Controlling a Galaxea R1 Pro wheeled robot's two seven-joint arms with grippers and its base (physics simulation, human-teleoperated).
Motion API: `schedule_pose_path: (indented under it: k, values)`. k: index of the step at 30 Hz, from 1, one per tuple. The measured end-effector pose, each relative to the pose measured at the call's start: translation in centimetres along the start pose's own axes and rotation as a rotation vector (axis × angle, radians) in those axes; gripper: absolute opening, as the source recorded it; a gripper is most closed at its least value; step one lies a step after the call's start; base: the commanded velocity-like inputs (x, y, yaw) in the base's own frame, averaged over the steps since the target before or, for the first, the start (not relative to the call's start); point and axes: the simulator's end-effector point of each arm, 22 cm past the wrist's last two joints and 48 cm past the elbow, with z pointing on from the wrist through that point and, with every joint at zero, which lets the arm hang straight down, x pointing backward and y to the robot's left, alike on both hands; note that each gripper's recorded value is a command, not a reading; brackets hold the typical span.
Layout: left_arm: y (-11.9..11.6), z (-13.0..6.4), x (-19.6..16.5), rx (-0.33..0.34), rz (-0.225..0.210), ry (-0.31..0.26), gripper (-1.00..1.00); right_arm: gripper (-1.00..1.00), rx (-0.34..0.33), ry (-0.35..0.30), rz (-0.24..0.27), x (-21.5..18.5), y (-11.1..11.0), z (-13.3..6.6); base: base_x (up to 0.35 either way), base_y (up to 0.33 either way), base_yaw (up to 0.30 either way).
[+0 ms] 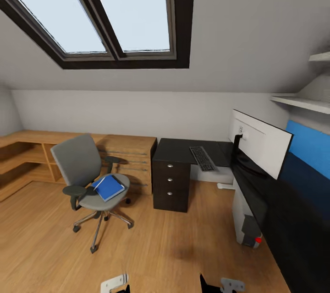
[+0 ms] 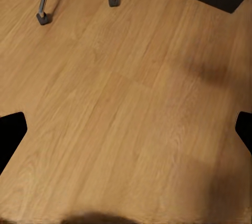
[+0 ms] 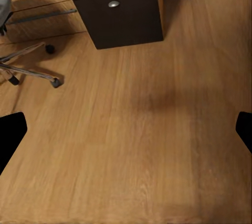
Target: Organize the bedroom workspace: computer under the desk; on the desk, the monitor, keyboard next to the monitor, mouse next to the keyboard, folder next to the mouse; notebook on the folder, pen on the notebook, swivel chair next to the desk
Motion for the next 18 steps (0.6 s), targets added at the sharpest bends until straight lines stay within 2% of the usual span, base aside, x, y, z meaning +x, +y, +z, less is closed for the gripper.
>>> schedule_pose_path:
  k: [18]
  values:
    - [0.0, -1.6, -0.7, 0.000, 0.001, 0.000, 1.00, 1.00, -0.001, 0.000, -0.001, -1.1, 0.4, -1.3, -0.316, -0.206, 0.000]
